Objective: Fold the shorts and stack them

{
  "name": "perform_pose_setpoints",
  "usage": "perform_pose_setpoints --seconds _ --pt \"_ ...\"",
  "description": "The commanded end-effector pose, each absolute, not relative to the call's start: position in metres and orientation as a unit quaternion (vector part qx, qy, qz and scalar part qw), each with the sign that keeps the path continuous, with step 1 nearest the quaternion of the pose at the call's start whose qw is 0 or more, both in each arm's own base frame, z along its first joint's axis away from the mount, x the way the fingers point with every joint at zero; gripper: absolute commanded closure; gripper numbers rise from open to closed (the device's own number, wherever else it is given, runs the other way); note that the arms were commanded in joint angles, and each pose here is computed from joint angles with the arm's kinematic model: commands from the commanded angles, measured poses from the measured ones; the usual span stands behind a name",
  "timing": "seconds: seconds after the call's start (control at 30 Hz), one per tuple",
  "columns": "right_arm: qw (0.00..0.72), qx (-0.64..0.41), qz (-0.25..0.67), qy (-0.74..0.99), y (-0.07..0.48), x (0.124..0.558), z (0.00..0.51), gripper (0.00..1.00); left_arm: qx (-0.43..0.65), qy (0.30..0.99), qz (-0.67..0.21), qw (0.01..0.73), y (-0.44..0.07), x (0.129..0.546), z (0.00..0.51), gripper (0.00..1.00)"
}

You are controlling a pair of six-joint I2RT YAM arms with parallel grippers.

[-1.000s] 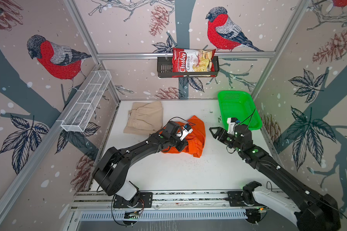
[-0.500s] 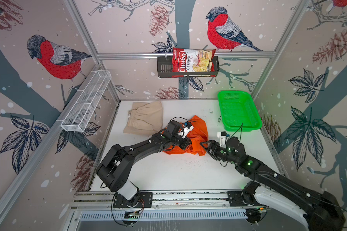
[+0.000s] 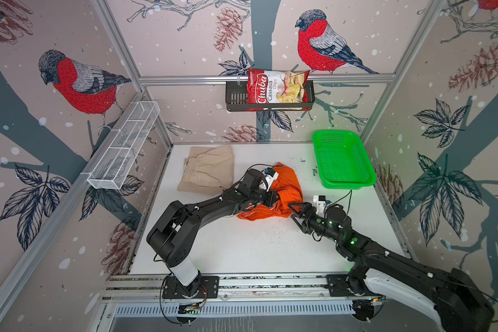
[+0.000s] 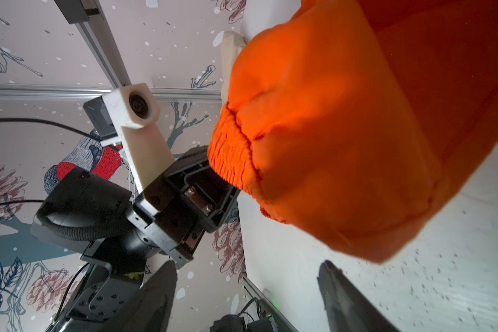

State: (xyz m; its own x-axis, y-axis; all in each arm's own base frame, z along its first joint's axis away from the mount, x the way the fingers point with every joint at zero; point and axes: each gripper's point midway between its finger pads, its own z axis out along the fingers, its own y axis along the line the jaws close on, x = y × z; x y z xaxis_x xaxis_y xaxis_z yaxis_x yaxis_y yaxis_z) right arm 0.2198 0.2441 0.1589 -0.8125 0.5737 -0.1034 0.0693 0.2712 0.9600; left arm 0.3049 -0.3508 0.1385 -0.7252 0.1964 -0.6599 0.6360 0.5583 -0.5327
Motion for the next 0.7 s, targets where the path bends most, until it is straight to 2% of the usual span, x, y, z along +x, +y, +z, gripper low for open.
perform_pose_setpoints --seconds 0.0,0.3,0.4,0.47,0.53,0.67 --pt "0.258 0.215 0.6 0.726 0.248 0.237 0.184 0.21 0.244 0.819 -0.43 0.291 -0.359 0.307 0.155 1.0" --pt "0.318 0.218 0.596 0.704 0.244 0.278 0.196 0.23 0.246 0.813 -0.438 0.293 -0.358 0.302 0.157 1.0" --pt "0.346 0.218 0.581 0.704 0.239 0.294 0.202 0.26 0.248 0.814 -0.436 0.295 -0.357 0.302 0.156 1.0" --pt "0.352 0.219 0.575 0.706 0.237 0.304 0.202 0.38 0.25 0.812 -0.436 0.298 -0.356 0.301 0.156 1.0" --pt "0.346 0.221 0.572 0.71 0.236 0.31 0.201 0.56 0.251 0.81 -0.435 0.303 -0.356 0.302 0.158 1.0" --pt "0.331 0.232 0.55 0.731 0.23 0.316 0.191 0.81 0.265 0.806 -0.422 0.319 -0.351 0.301 0.162 0.98"
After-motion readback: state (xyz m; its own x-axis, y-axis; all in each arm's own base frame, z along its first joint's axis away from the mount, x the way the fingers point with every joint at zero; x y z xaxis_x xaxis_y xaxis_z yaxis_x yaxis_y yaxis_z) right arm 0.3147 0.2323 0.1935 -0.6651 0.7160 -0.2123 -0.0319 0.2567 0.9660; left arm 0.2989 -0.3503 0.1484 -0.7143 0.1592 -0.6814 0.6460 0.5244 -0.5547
